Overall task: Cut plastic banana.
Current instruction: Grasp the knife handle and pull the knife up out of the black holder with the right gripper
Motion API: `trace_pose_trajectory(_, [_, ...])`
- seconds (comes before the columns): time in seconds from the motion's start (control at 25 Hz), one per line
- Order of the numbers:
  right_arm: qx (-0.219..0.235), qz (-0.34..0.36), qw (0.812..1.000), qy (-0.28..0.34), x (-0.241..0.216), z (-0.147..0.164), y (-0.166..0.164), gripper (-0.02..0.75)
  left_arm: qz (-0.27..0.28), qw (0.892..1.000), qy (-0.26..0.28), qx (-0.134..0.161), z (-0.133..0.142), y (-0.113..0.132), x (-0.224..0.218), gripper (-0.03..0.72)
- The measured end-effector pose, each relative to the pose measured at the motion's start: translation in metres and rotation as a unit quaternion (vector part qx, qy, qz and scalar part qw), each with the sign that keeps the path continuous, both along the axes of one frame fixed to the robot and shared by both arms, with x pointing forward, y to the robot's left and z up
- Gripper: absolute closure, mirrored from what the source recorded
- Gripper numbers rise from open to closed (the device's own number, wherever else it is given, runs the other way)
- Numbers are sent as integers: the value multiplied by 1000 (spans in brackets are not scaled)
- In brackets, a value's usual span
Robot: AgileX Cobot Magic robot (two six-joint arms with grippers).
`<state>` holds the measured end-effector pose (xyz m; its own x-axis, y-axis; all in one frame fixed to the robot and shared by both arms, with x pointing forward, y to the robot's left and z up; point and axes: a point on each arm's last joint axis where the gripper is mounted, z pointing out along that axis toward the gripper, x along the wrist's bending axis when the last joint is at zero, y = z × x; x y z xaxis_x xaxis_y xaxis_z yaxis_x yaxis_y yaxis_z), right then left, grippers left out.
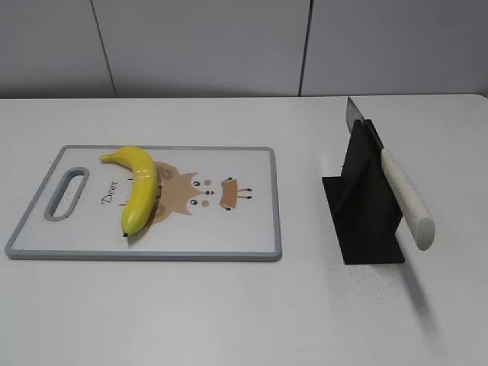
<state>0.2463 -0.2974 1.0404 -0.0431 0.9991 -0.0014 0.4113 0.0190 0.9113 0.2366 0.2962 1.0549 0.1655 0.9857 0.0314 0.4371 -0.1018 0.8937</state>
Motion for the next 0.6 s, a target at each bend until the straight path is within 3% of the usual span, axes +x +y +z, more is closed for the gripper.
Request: trace_pose_trajectory(0.6, [0,0,1000,0,0,0,0,148,0,1000,0,0,0,0,0,88])
